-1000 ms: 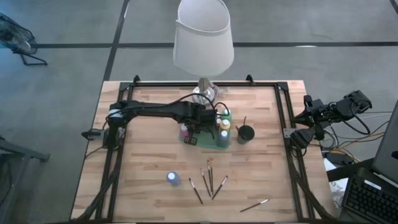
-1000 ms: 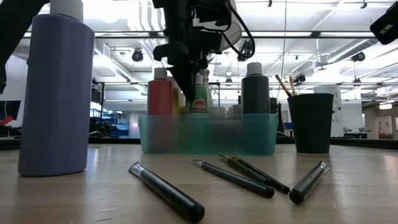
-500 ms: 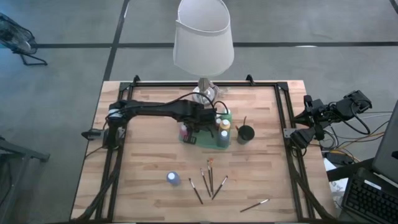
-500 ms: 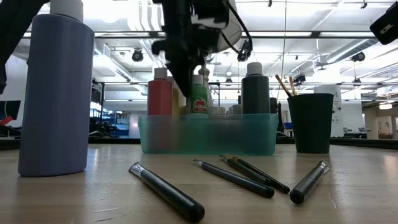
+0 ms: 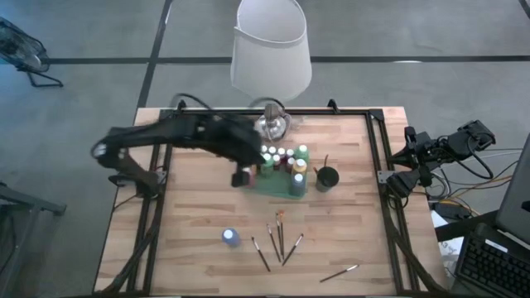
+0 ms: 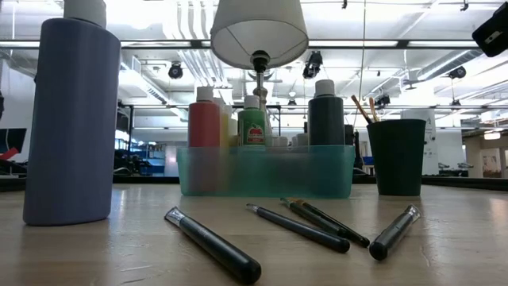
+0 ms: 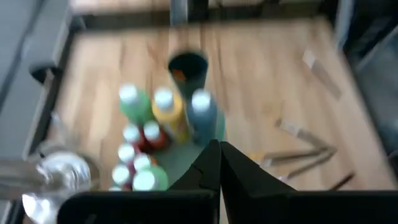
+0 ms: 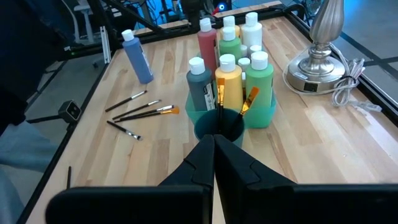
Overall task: Pick & Place Paint Supplies
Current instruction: Move the blue paint bottle to the right
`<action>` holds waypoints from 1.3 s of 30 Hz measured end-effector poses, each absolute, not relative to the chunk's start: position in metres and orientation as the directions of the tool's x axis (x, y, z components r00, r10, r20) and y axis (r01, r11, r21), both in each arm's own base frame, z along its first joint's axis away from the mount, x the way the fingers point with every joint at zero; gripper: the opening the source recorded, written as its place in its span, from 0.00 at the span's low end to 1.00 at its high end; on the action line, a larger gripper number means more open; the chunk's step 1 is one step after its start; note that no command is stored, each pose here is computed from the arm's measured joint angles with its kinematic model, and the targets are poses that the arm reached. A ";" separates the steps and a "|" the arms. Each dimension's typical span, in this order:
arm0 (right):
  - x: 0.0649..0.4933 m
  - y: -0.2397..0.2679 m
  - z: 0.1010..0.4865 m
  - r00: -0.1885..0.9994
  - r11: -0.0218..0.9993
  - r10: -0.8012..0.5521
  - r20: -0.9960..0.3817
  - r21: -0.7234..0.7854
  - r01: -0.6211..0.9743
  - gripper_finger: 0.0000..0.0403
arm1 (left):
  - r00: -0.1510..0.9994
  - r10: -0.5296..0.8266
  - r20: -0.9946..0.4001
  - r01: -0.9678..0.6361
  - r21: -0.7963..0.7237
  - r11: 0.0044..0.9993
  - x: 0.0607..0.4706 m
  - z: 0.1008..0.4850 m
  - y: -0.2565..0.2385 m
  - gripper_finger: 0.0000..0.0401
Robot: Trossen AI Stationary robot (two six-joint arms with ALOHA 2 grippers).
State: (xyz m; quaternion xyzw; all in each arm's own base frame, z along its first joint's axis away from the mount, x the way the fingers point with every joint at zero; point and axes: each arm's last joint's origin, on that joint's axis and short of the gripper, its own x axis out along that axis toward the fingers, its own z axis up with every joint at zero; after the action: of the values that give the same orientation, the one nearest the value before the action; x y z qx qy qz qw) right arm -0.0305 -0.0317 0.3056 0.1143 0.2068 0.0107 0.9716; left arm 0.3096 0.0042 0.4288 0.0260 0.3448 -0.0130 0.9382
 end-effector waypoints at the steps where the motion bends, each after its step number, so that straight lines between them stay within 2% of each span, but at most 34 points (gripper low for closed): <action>1: -0.031 -0.032 0.306 0.914 0.974 0.068 -0.399 0.227 0.027 0.02 | 0.790 -0.009 -0.613 0.039 0.036 0.999 0.300 0.439 0.003 0.01; 9: -0.031 -0.032 0.306 0.914 0.974 0.068 -0.399 0.227 0.027 0.02 | 0.893 -0.003 -0.449 0.008 0.011 1.000 0.241 0.482 -0.001 0.01; 13: -0.031 -0.032 0.306 0.914 0.974 0.068 -0.399 0.227 0.026 0.02 | 0.903 -0.032 -0.428 0.028 -0.016 0.999 0.221 0.486 -0.008 0.01; 20: -0.031 -0.032 0.306 0.914 0.974 0.068 -0.399 0.227 0.026 0.02 | 0.894 -0.160 -0.418 0.133 -0.092 0.987 0.195 0.477 -0.034 0.02; 25: -0.031 -0.032 0.306 0.914 0.974 0.068 -0.399 0.227 0.026 0.02 | 0.834 -0.238 -0.498 0.165 -0.186 0.969 0.195 0.452 -0.051 0.08; 30: -0.031 -0.032 0.306 0.914 0.974 0.068 -0.399 0.227 0.027 0.02 | 0.737 -0.289 -0.611 0.108 -0.316 0.943 0.192 0.429 -0.056 0.24; 35: -0.031 -0.032 0.306 0.914 0.974 0.068 -0.399 0.227 0.027 0.02 | 0.568 -0.315 -0.761 -0.028 -0.400 0.916 0.178 0.401 -0.058 0.40; 39: -0.031 -0.032 0.306 0.914 0.974 0.068 -0.399 0.227 0.026 0.02 | 0.433 -0.335 -0.837 -0.082 -0.406 0.910 0.172 0.373 -0.063 0.48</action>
State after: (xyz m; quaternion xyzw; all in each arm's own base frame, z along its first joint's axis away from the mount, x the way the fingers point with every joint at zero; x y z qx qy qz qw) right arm -0.0305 -0.0317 0.3056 0.1144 0.2067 0.0108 0.9716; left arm 0.1724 -0.0628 0.3729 -0.1978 0.5269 -0.0766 0.8230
